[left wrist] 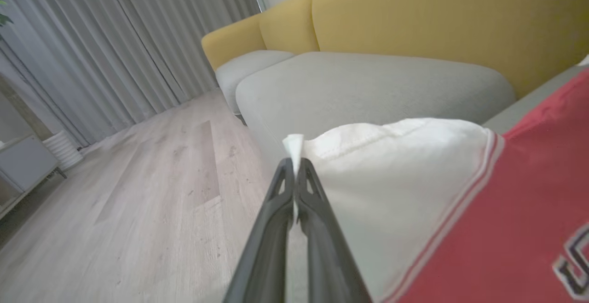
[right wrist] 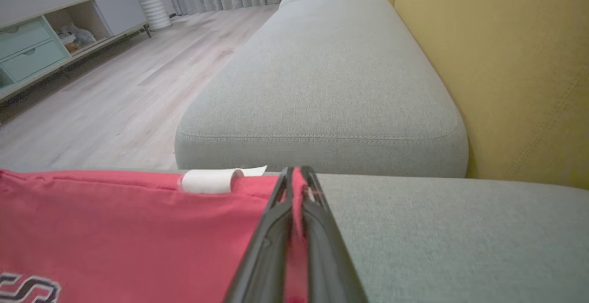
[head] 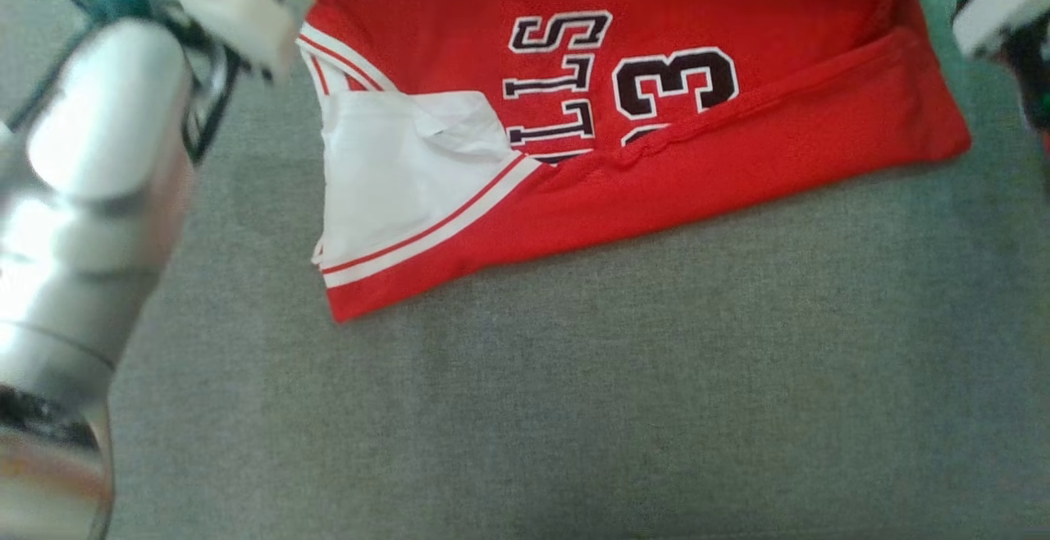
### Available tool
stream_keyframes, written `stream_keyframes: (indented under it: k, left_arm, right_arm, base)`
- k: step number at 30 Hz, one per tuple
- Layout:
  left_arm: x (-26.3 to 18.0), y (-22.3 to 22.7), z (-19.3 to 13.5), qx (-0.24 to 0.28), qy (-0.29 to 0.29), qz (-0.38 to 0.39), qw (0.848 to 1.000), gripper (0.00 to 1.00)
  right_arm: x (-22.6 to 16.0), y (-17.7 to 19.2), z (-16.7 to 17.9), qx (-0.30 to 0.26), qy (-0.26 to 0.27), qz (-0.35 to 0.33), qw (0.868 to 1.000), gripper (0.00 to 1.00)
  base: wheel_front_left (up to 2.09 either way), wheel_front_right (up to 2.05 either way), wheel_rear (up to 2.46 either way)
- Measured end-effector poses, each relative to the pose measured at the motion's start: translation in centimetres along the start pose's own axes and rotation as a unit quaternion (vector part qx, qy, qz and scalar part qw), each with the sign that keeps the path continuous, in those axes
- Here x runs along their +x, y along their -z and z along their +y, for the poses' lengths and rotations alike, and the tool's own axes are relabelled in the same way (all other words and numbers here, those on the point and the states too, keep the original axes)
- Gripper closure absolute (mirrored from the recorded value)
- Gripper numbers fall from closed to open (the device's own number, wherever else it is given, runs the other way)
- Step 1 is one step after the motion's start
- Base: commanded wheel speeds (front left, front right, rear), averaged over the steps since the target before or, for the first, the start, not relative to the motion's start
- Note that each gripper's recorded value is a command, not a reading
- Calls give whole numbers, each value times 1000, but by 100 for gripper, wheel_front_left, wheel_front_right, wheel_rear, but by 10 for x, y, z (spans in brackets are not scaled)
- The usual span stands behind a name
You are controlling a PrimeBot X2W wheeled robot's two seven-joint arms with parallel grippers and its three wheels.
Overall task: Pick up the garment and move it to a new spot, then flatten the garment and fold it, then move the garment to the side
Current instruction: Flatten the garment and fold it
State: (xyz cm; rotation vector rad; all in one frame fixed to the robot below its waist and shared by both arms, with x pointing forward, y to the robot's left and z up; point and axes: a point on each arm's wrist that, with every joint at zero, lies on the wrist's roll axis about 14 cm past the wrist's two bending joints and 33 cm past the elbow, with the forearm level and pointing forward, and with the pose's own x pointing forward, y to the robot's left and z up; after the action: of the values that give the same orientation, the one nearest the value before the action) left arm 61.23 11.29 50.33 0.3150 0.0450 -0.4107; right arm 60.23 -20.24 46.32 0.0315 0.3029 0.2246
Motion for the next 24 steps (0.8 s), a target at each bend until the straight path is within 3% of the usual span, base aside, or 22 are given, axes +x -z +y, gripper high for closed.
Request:
stream_keyframes:
  k: [8, 12, 24]
  left_arm:
    - [-49, 13, -23, 2, 28, 30, 999, 100]
    - [-81, 32, -41, 8, 66, 86, 994, 100]
    - [-169, 87, -85, -17, 153, 256, 954, 100]
  right_arm:
    - [-37, 17, 5, -5, -20, 44, 999, 100]
    - [-53, 29, 4, -20, -26, 73, 997, 100]
    - [-86, 75, 13, -87, -63, 184, 977, 100]
  base:
    - [0, 0, 0]
    - [0, 0, 0]
    - [0, 0, 0]
